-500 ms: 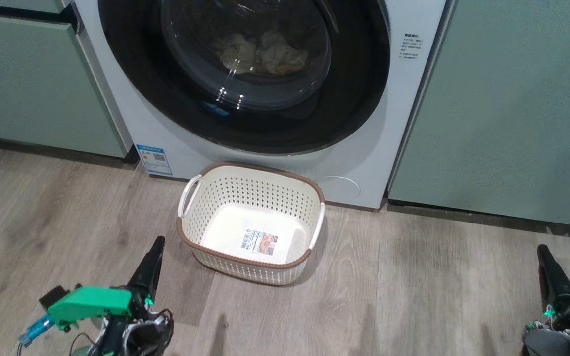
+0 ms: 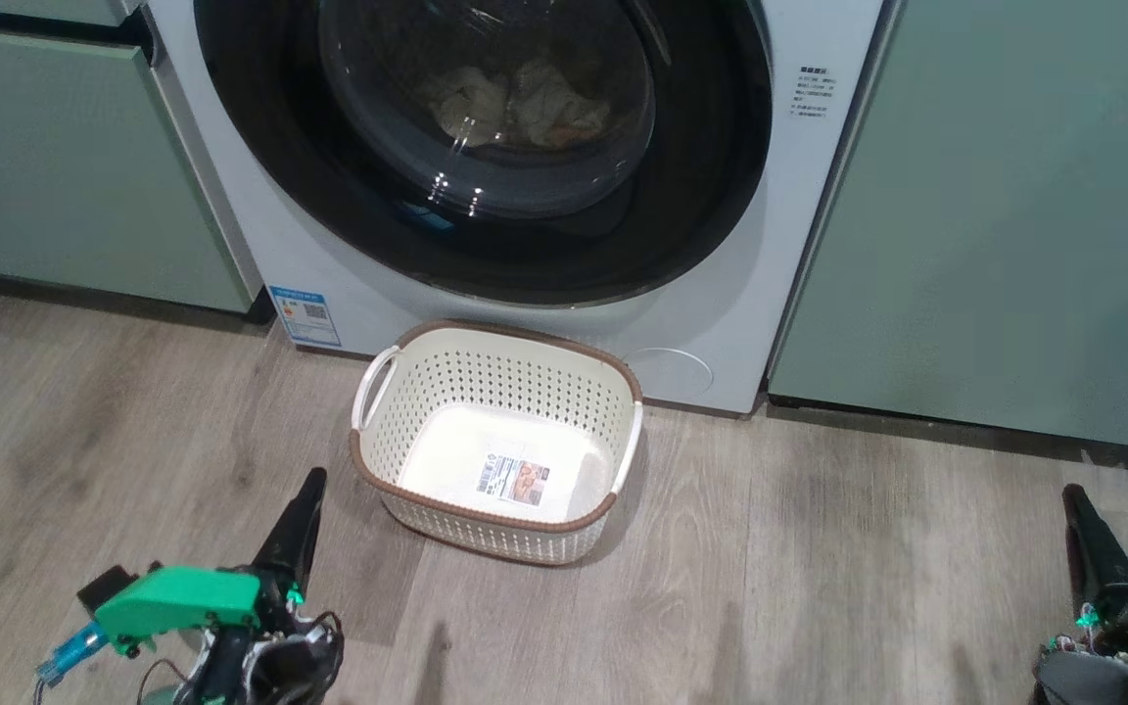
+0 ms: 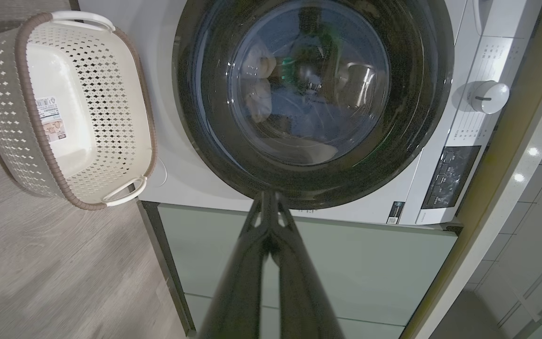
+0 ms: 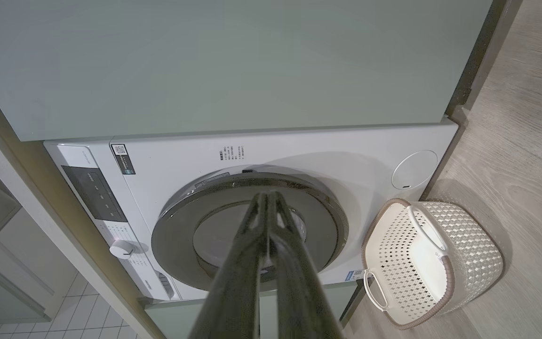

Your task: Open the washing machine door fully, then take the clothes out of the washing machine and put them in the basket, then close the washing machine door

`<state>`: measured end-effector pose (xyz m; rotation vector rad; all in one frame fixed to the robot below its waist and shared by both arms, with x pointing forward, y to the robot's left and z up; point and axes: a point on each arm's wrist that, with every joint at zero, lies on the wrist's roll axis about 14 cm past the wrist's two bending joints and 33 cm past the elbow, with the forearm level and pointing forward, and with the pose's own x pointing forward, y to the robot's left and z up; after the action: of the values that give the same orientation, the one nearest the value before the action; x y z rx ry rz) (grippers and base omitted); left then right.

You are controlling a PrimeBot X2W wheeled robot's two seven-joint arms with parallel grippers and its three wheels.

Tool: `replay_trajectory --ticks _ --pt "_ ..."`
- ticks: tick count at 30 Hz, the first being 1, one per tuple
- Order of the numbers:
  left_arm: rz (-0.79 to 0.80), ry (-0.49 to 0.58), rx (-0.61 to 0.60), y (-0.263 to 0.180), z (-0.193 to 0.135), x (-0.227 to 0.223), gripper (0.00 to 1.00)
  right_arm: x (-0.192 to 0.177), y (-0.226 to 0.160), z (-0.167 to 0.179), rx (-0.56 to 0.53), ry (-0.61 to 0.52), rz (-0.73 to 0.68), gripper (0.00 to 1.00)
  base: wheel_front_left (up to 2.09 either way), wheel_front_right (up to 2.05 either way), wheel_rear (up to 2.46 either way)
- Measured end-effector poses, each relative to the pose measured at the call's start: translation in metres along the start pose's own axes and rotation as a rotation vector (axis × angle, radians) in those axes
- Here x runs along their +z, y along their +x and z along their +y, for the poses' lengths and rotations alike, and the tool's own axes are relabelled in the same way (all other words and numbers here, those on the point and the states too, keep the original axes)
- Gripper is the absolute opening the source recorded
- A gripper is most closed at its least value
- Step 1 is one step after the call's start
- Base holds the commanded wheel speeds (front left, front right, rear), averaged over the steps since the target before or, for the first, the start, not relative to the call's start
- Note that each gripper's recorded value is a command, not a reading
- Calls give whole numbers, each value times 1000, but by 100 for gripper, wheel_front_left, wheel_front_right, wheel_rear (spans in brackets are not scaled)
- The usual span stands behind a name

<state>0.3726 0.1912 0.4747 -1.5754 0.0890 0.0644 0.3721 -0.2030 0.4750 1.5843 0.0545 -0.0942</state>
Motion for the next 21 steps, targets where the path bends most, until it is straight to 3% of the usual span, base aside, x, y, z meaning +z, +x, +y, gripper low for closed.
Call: replay_trajectory --ticks 18,19,21 --pt "0 0 0 0 0 0 0 0 0 0 0 0 0 0 0 0 0" --pt "0 -1 2 0 1 0 100 0 0 -1 -2 0 0 100 0 0 0" --pt "-2 -6 38 -4 13 0 100 -2 -4 -13 -40 7 2 100 0 0 0"
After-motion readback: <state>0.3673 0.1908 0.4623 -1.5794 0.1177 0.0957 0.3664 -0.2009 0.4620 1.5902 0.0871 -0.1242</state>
